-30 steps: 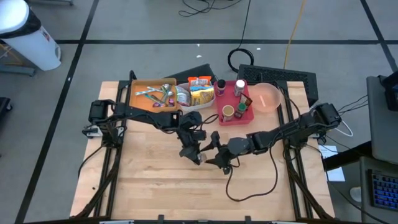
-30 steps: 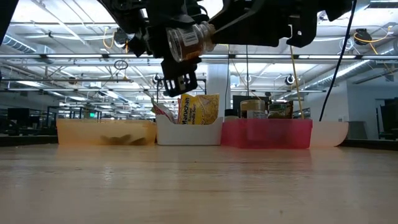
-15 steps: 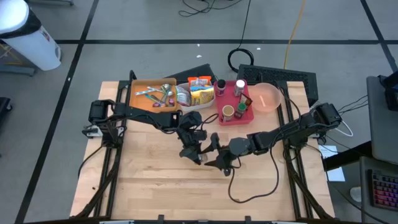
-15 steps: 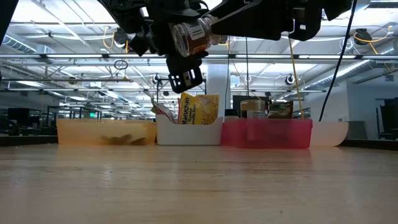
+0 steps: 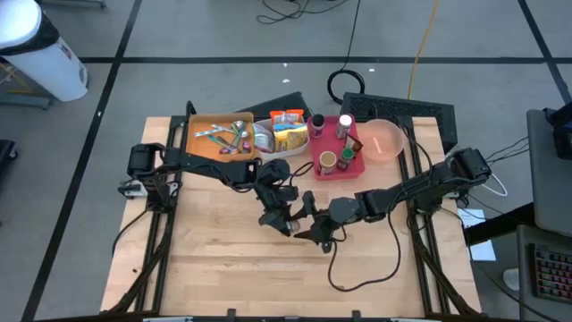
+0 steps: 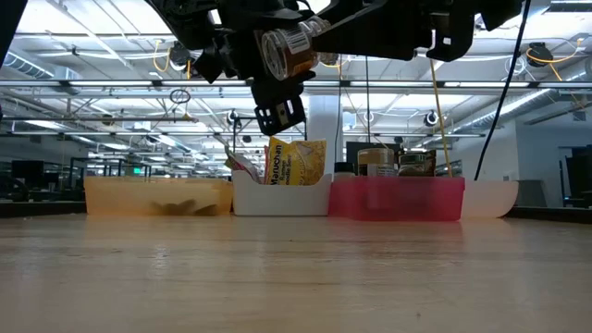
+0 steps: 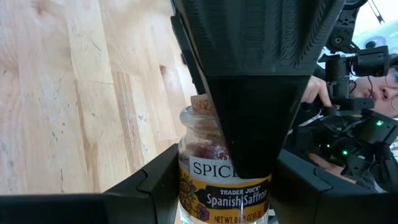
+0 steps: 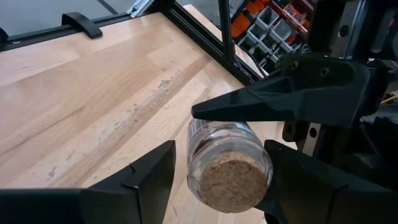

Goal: Pick & Place Food Item
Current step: Put the brown seasoning bottle into the pink bin

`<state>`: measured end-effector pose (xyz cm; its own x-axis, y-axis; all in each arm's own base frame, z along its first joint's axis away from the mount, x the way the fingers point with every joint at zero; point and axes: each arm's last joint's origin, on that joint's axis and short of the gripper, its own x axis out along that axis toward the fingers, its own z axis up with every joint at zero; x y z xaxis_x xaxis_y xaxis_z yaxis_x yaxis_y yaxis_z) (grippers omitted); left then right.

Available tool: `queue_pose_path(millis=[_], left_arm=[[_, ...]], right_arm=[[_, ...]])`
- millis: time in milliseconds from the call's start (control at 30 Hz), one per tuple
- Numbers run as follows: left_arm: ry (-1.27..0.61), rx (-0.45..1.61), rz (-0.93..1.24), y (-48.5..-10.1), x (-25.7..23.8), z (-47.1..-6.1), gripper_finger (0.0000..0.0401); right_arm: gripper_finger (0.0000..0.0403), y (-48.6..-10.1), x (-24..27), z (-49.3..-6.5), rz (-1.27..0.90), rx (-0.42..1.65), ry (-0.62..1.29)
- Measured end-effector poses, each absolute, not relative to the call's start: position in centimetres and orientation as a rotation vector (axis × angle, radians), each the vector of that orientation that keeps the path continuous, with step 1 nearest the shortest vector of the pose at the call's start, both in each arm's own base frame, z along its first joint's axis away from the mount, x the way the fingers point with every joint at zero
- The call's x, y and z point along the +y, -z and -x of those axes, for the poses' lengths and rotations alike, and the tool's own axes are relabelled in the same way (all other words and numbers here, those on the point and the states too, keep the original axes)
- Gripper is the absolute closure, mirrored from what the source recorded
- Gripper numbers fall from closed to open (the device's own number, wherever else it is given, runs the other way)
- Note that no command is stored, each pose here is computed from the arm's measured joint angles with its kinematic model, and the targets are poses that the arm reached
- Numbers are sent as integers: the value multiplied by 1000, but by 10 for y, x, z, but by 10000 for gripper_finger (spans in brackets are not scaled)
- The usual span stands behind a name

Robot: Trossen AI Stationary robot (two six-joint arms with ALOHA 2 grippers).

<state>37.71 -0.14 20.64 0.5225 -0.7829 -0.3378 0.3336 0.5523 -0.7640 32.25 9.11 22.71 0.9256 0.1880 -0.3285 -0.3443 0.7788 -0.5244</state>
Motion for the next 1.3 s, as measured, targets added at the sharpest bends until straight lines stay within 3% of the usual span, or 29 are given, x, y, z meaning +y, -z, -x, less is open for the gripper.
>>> queue_pose_path(millis=[300, 600, 933, 1300], left_arm=[[736, 743, 694, -206, -1, -377, 203], [739, 733, 673, -206, -1, -377, 202], [730, 710, 673, -208, -1, -379, 65], [810, 720, 663, -220, 36, -356, 46]], right_arm=[[235, -227, 86, -324, 599, 272, -278], [235, -227, 85, -324, 597, 279, -274], [235, -226, 84, -324, 585, 295, -268], [235, -224, 82, -323, 608, 331, -214]])
